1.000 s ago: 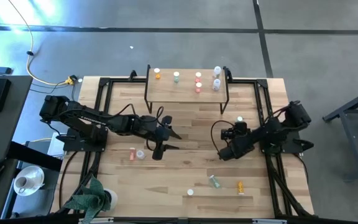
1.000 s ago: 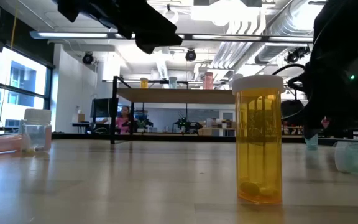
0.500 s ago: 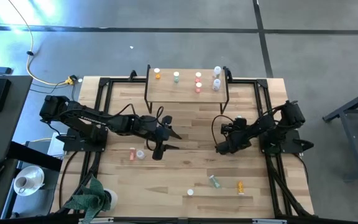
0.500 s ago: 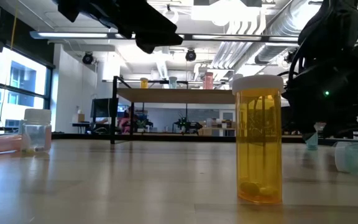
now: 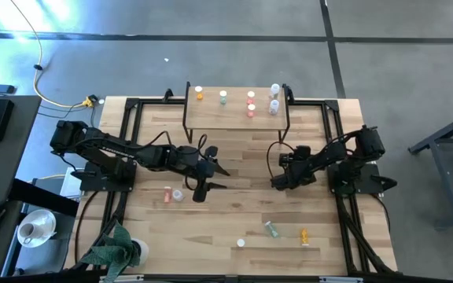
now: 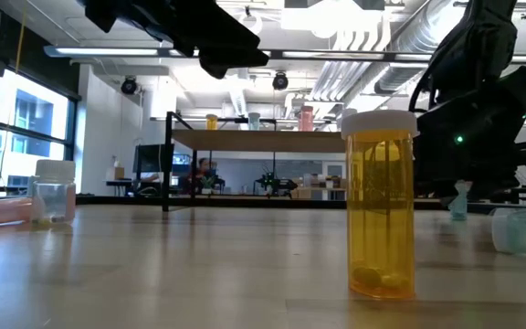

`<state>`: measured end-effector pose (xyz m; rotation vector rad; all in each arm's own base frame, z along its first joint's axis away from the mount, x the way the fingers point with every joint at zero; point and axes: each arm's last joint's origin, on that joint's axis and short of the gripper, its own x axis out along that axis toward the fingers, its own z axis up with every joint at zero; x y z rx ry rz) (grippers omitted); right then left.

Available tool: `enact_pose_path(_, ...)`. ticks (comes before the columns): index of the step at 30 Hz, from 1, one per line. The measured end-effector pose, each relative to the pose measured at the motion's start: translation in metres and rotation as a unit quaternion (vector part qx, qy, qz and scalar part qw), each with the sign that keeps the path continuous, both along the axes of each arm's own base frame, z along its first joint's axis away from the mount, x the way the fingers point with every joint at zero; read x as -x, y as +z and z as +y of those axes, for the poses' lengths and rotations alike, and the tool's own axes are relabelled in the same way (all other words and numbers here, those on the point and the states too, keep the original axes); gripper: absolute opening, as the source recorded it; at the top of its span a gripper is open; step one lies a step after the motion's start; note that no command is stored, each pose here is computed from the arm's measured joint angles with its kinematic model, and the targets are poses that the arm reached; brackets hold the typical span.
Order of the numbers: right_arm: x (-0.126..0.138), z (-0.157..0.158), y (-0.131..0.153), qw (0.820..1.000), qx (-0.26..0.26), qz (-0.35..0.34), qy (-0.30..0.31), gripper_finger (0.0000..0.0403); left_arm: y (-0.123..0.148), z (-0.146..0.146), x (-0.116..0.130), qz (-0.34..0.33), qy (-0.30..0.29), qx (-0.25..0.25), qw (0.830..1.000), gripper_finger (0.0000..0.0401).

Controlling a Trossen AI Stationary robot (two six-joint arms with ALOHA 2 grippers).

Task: Pick and place medicine bottles onto shelf by color
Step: Put the top blue pill bottle on the shelf

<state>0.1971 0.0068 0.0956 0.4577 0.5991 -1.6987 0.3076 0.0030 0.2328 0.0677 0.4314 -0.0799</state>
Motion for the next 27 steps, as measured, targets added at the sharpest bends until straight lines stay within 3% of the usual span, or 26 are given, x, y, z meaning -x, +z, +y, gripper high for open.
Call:
enact_pose_path(4,0.0,0.0,0.0,1.0,0.0,0.002,0.001,0.0177,0.0,0.0,0.0,0.0,0.0,0.0,1.0,0.0193)
enact_pose_path(16,0.0,-0.004,0.0,1.0,-0.005,0.016,0.001,0.01,0.0,0.0,0.0,0.0,0.0,0.0,1.0,0.0193)
enact_pose_path(23,0.001,0.003,0.0,1.0,-0.017,0.022,0.015,0.0094,0.0,0.0,0.0,0.0,0.0,0.0,1.0,0.0193)
enact_pose_path(27,0.002,0.017,0.006,0.998,-0.048,0.023,0.035,0.0093,0.0,0.0,0.0,0.0,0.001,0.003,1.0,0.0193)
